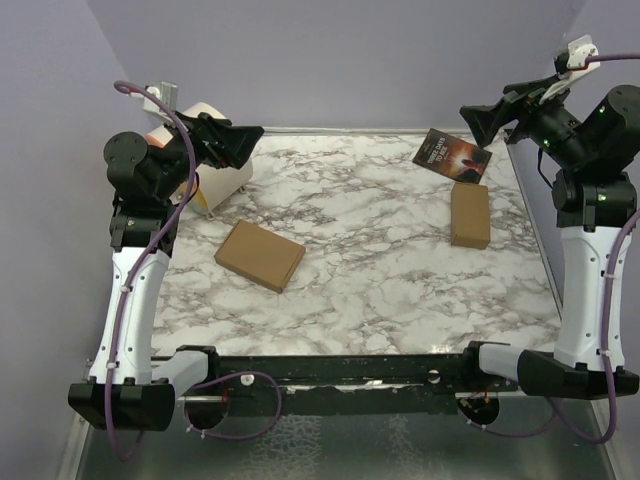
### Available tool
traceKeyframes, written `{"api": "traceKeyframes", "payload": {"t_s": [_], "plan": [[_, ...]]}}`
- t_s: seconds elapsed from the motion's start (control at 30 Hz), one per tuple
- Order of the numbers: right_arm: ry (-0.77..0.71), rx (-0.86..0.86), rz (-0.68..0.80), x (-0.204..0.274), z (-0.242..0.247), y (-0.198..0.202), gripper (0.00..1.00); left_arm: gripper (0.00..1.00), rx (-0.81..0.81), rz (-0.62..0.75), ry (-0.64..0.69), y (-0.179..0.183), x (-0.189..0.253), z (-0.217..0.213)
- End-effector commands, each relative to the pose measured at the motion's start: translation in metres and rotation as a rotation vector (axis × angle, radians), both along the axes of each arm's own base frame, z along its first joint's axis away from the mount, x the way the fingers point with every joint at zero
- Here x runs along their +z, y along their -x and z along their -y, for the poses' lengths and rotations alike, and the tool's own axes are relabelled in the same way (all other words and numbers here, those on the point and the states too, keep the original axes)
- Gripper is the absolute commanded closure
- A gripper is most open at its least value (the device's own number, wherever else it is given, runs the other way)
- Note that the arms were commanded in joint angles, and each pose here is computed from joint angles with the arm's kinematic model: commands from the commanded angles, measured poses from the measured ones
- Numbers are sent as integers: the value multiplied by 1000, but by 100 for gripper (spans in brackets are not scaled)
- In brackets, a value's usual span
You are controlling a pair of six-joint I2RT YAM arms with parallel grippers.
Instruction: Fold the paper box
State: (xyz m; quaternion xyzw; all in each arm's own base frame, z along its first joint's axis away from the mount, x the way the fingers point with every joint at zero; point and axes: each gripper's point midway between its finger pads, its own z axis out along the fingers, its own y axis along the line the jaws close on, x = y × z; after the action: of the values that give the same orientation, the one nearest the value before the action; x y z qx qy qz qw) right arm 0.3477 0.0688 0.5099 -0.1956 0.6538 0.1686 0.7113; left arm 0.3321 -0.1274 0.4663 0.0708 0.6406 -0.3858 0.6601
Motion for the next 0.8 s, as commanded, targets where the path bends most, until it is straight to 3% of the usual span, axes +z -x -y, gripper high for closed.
{"api": "traceKeyframes", "payload": {"t_s": [0.0,0.77], "plan": [[-37,-38,-7,12,5,7,0,1,-19,29,-27,11,8,1],[9,-91,25,7,14,11,0,1,-32,19,-32,21,-1,3]]}}
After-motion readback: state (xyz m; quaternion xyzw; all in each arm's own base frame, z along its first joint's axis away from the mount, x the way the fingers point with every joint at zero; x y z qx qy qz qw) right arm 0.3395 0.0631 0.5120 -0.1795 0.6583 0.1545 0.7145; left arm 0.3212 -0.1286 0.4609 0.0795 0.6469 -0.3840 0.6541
